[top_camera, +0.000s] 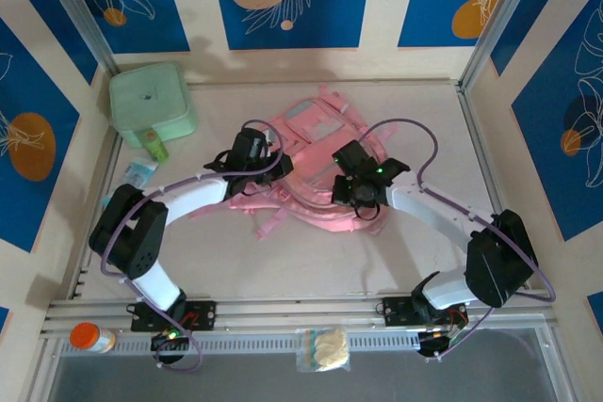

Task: Pack the student bag
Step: Zip the student bag at the top-center of the table.

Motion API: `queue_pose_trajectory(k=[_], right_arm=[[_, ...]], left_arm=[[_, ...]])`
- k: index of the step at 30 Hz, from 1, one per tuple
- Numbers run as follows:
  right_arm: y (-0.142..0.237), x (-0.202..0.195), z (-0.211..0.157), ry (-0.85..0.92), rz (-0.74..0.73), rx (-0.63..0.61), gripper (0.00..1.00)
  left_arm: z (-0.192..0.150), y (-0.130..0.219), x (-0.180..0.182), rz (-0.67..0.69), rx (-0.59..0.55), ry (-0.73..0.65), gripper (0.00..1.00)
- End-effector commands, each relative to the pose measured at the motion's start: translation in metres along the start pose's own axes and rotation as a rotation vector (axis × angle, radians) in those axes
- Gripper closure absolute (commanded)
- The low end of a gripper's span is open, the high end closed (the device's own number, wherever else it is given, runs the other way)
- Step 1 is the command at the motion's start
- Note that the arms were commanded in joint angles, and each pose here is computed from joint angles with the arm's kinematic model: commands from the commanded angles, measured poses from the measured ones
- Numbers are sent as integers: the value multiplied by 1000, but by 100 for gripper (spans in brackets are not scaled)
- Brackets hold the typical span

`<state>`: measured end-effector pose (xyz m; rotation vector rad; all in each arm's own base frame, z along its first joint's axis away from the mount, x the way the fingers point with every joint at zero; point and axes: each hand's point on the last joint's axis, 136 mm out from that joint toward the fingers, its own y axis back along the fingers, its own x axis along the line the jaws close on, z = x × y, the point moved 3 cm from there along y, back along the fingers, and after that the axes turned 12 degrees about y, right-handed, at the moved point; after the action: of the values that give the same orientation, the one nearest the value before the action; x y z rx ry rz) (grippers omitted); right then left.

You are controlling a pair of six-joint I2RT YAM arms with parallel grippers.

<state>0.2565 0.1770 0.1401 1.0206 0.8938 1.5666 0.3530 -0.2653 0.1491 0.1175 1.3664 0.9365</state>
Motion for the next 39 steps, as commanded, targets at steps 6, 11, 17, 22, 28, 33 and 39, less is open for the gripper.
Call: queue_pose_trajectory(k=[6,11,17,22,28,33,39], right_arm=[[5,65,-11,248,225,85,100],[-15,101,5,209,274,87,100],[-25,95,9,209,225,71,100],[-26,92,7,194,237,67,100],[-24,91,9,196,235,53,100],[-26,93,9,200,239,54,100],[-30,93,10,197,241,51,100]], left_arm=[[81,-3,-37,-74,-96,-222,94],[79,-7,-36,-117,-35,-211,68],[43,39,-22,-183,-99,53,53],[3,43,-6,-181,-133,222,49],[-24,24,1,-185,-138,335,50],[-30,14,10,-145,-193,382,50],[-33,16,31,-78,-269,441,49]])
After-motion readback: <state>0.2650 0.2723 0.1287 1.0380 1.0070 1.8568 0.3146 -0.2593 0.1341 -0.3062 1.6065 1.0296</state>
